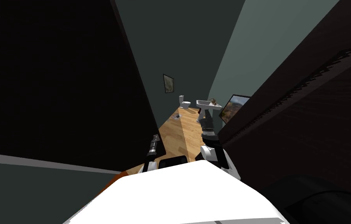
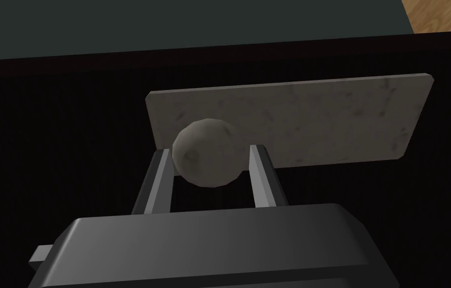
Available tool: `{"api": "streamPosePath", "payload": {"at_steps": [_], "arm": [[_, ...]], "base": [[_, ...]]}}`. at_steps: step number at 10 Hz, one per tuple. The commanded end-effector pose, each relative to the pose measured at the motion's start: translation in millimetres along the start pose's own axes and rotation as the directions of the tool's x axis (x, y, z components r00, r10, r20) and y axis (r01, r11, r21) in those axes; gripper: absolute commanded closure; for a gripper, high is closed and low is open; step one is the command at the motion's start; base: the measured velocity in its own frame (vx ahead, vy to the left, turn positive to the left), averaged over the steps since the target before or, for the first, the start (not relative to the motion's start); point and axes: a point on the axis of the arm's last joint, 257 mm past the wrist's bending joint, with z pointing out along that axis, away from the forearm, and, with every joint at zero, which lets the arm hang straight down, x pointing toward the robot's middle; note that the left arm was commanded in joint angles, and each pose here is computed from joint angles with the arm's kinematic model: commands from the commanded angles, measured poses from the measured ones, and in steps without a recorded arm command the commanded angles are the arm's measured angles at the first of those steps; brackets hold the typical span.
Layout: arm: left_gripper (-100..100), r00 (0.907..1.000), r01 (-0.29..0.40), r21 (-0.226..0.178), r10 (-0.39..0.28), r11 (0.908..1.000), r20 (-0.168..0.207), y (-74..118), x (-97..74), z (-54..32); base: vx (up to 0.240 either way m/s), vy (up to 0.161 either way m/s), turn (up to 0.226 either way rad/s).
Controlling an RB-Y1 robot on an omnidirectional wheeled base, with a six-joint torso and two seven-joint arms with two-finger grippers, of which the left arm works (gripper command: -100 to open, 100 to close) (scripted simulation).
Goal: Push the door open
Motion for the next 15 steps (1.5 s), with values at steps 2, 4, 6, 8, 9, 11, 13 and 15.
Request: {"api": "streamPosePath", "payload": {"at_steps": [2, 4, 6, 8, 9, 11, 13, 15], "arm": [[100, 0.9986, -0.028, 0.011, 0.028, 0.9995, 0.046, -4.6, -30.6, 4.8], [100, 0.9967, -0.034, 0.011, 0.033, 0.9994, 0.074, -5.5, -44.4, 5.6], [100, 0.9955, -0.033, 0.011, 0.032, 0.9994, 0.089, -5.9, -50.2, 5.9], [-100, 0.9964, -0.051, 0.011, 0.05, 0.9986, 0.069, -1.6, -45.4, -8.6], [-100, 0.9965, -0.055, 0.011, 0.055, 0.9984, 0.063, -0.9, -43.6, -14.3], [-100, 0.997, -0.06, 0.01, 0.06, 0.9981, 0.05, 0.5, -37.7, -27.5], [-100, 0.9976, -0.058, 0.008, 0.058, 0.9983, 0.037, 1.6, -28.6, -42.3], [-100, 0.9985, -0.049, 0.007, 0.049, 0.9988, 0.026, 1.8, -17.1, -57.5]], "base": [[0.234, -0.032, 0.089], [0.211, -0.039, 0.073], [0.166, -0.026, 0.095], [0.031, 0.02, 0.113], [-0.01, 0.02, 0.066], [-0.009, 0.013, 0.085], [0.004, 0.005, 0.111], [0.01, -0.005, 0.098]]}}
